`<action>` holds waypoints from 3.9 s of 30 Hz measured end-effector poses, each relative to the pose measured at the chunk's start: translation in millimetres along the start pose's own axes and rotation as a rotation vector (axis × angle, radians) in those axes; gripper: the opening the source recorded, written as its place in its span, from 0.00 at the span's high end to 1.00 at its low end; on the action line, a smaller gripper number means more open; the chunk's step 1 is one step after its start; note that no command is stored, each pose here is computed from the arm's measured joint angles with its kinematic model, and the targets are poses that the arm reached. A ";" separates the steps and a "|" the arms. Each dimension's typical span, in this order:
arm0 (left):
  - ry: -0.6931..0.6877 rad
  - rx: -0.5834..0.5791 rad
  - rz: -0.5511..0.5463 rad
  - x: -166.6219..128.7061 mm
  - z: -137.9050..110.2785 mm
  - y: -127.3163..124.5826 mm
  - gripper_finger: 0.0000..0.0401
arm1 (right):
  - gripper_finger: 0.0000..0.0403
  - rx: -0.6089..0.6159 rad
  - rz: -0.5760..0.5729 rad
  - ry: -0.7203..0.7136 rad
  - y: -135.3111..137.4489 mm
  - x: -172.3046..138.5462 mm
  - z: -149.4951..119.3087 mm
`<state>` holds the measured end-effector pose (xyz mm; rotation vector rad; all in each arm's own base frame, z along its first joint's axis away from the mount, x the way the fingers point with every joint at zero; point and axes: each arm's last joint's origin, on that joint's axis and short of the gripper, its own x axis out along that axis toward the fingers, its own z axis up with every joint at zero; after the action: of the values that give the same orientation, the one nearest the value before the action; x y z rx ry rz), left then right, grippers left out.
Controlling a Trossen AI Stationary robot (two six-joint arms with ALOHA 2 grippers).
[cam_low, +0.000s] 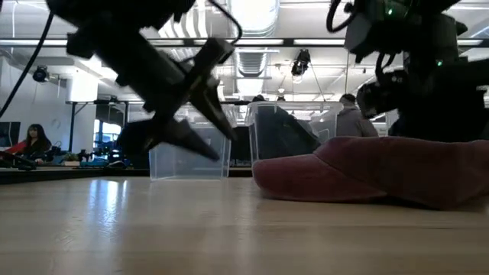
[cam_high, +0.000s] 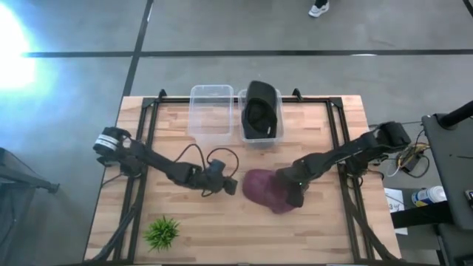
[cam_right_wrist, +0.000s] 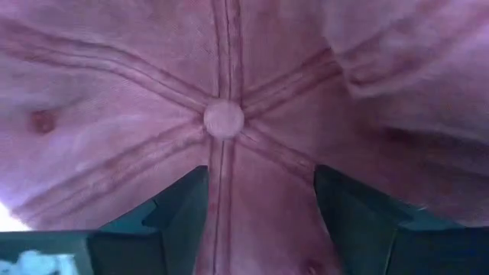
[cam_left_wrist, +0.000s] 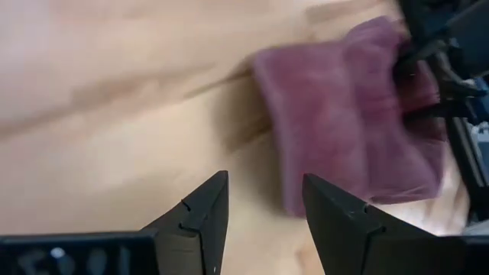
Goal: Pick & Place hat
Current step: Put the pink cap into the left transparent bin, then return to Home Position
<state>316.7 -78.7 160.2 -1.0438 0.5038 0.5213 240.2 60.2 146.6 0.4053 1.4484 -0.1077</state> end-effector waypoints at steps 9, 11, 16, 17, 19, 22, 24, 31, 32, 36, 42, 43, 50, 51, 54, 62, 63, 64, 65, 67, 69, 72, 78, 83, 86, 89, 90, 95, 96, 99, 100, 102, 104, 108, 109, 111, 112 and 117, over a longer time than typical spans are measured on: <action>0.028 -0.086 0.010 24.6 -23.7 7.2 0.60 | 0.42 -0.009 0.031 -0.054 11.3 23.5 21.6; 0.015 -0.102 0.003 28.9 -24.7 4.9 0.60 | 0.42 -0.014 0.035 -0.063 14.0 24.6 26.1; -0.049 -0.125 -0.042 36.5 -23.0 -1.7 0.60 | 0.42 -0.037 0.024 -0.093 18.5 26.0 34.4; -0.061 -0.128 -0.053 36.7 -21.9 -3.3 0.60 | 0.42 -0.040 0.027 -0.099 19.2 26.4 35.6; -0.088 -0.135 -0.075 36.3 -20.2 -6.1 0.60 | 0.42 -0.040 0.027 -0.101 20.2 26.7 37.5; -0.131 -0.120 -0.117 34.4 -17.7 -10.5 0.60 | 0.42 -0.042 0.022 -0.100 20.4 29.1 38.6; -0.150 -0.084 -0.178 32.9 -15.5 -17.1 0.60 | 0.42 -0.044 0.021 -0.099 20.3 31.8 39.1; -0.191 0.014 -0.315 28.0 -8.2 -42.7 0.69 | 0.42 -0.081 0.023 -0.143 26.1 25.0 47.4; -0.189 0.036 -0.319 27.7 -7.8 -44.9 0.73 | 0.42 -0.095 0.024 -0.145 27.5 22.2 48.8; -0.174 0.103 -0.295 25.1 -6.0 -49.7 0.95 | 0.42 -0.143 -0.002 -0.113 32.1 3.9 42.0; -0.156 0.201 -0.225 2.3 4.7 -54.4 0.97 | 0.42 -0.199 -0.056 -0.080 32.6 -44.0 8.7; -0.150 0.225 -0.208 -5.4 7.4 -55.0 0.98 | 0.42 -0.194 -0.070 -0.082 31.7 -52.3 0.7; -0.237 0.339 -0.408 -84.4 41.5 -85.4 0.98 | 0.42 -0.030 -0.114 -0.287 20.4 -101.8 -43.9; -0.262 0.361 -0.452 -97.9 47.2 -89.4 0.98 | 0.42 -0.007 -0.124 -0.323 18.2 -106.1 -47.4; -0.397 0.381 -0.492 -133.1 64.8 -93.6 0.98 | 0.42 0.042 -0.141 -0.407 13.4 -113.1 -53.7; -0.971 0.479 0.171 -196.4 104.7 -74.9 0.98 | 0.42 0.059 -0.197 -0.406 7.2 -101.9 -56.5; -1.004 0.489 0.290 -197.9 109.5 -71.5 0.97 | 0.42 0.058 -0.206 -0.393 7.3 -98.6 -56.0; -1.026 0.495 0.386 -198.9 115.2 -68.0 0.97 | 0.42 0.056 -0.217 -0.381 7.7 -95.3 -55.1; -1.037 0.503 0.451 -198.6 120.2 -64.9 0.97 | 0.42 0.054 -0.228 -0.369 8.1 -92.0 -54.1; -1.036 0.526 0.496 -193.5 128.8 -60.2 0.97 | 0.42 0.050 -0.247 -0.348 9.4 -86.4 -52.1; -1.020 0.520 0.469 -182.2 135.8 -55.0 0.97 | 0.42 0.047 -0.258 -0.325 10.7 -81.5 -50.3; -0.943 0.420 0.415 -161.6 145.0 -38.5 0.97 | 0.42 0.042 -0.245 -0.274 13.0 -75.0 -48.7; -0.623 0.164 0.567 -131.4 152.4 4.4 0.98 | 0.42 0.046 -0.217 -0.210 15.3 -69.2 -48.2; -0.452 0.114 0.500 -111.2 162.7 7.2 0.95 | 0.42 0.045 -0.220 -0.220 15.2 -69.3 -47.5; -0.433 0.156 0.393 -102.1 169.3 -1.6 0.94 | 0.42 0.043 -0.220 -0.221 15.3 -69.4 -47.5; -0.465 0.159 0.367 -101.7 175.8 -5.1 0.92 | 0.42 0.047 -0.219 -0.222 15.4 -69.4 -47.4; -0.478 0.159 0.377 -101.7 176.9 -4.9 0.91 | 0.42 0.049 -0.218 -0.222 15.4 -69.4 -47.4; -0.489 0.161 0.383 -104.5 177.3 -4.9 0.84 | 0.42 0.060 -0.214 -0.221 15.6 -69.4 -47.4; -0.492 0.153 0.377 -106.0 177.5 -5.3 0.82 | 0.42 0.058 -0.210 -0.218 15.7 -69.6 -47.6; -0.496 0.122 0.332 -114.6 180.7 -10.9 0.78 | 0.42 0.042 -0.167 -0.212 17.1 -72.0 -48.0; -0.485 0.124 0.305 -119.6 182.0 -13.8 0.77 | 0.42 0.036 -0.142 -0.224 18.1 -74.0 -47.7; -0.469 0.138 0.230 -133.3 185.0 -22.6 0.77 | 0.42 0.014 -0.072 -0.297 21.3 -81.8 -45.5; -0.484 0.184 0.160 -150.9 185.0 -34.0 0.77 | 0.42 -0.011 0.020 -0.405 24.4 -97.0 -41.1; -0.521 0.329 0.049 -190.0 180.6 -51.5 0.77 | 0.42 -0.091 0.053 -0.631 17.9 -136.2 -37.0; -0.530 0.332 0.029 -199.1 180.2 -52.1 0.77 | 0.42 -0.102 0.014 -0.682 13.5 -145.1 -37.9; -0.542 0.291 -0.032 -217.2 179.9 -52.1 0.77 | 0.42 -0.102 -0.060 -0.799 4.8 -163.7 -41.1; -0.534 0.290 -0.063 -224.5 178.5 -50.7 0.77 | 0.42 -0.091 -0.092 -0.863 1.1 -174.9 -43.2; -0.455 0.463 -0.269 -238.0 166.7 -45.5 0.77 | 0.42 0.124 0.012 -1.102 -12.7 -221.8 -61.7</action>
<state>185.1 14.1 406.4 -0.5128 0.0665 0.3617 149.2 31.1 356.5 0.3606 0.3527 -0.3504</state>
